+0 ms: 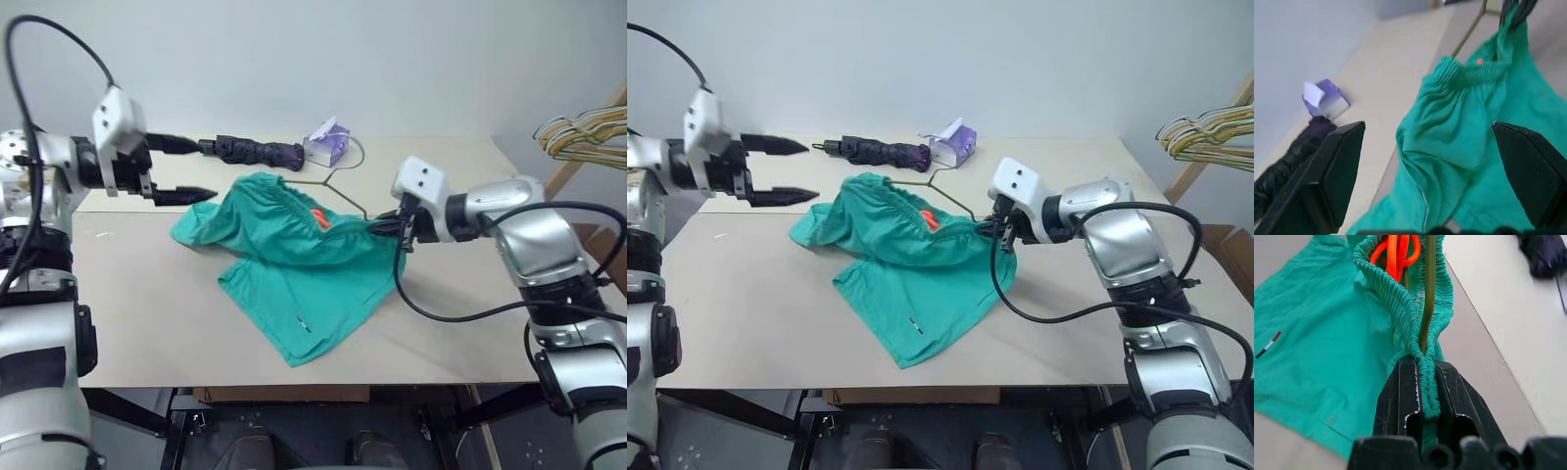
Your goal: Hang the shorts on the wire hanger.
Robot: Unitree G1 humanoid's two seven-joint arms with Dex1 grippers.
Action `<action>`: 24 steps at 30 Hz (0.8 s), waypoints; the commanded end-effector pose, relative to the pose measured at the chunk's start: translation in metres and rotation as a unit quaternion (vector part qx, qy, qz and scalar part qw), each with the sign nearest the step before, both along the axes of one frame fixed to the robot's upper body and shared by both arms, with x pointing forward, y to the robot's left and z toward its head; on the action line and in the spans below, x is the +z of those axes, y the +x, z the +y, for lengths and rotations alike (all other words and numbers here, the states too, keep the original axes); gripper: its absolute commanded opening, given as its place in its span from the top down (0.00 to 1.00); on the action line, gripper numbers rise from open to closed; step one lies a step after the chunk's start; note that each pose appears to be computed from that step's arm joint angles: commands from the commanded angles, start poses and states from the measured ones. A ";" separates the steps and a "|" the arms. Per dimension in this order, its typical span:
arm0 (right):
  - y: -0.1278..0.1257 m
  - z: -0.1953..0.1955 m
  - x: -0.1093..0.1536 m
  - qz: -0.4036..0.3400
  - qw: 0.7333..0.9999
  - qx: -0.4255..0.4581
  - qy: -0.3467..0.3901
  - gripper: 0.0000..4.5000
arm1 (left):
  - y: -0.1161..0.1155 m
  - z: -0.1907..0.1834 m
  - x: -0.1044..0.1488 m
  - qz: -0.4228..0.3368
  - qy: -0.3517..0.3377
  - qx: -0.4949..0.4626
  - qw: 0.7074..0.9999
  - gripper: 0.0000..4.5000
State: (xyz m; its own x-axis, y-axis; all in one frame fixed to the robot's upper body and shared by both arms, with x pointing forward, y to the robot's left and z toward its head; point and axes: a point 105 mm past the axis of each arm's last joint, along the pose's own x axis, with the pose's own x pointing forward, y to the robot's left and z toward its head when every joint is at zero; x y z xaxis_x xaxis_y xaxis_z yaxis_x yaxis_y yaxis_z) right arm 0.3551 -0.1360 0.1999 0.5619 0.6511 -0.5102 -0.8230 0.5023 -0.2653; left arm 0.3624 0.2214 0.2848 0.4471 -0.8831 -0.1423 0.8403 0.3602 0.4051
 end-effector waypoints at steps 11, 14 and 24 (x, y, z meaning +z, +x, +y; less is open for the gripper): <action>-0.023 -0.102 -0.007 0.065 0.908 -0.403 0.094 0.96 | -0.035 -0.048 -0.016 0.032 -0.120 -0.035 0.992 0.00; -0.026 -0.139 -0.013 0.041 0.850 -0.512 0.121 0.96 | -0.038 -0.059 -0.018 0.038 -0.143 -0.036 0.988 0.00; -0.048 -0.209 0.015 -0.044 0.626 -0.765 0.142 0.96 | -0.038 -0.074 -0.016 0.036 -0.158 -0.045 0.986 0.00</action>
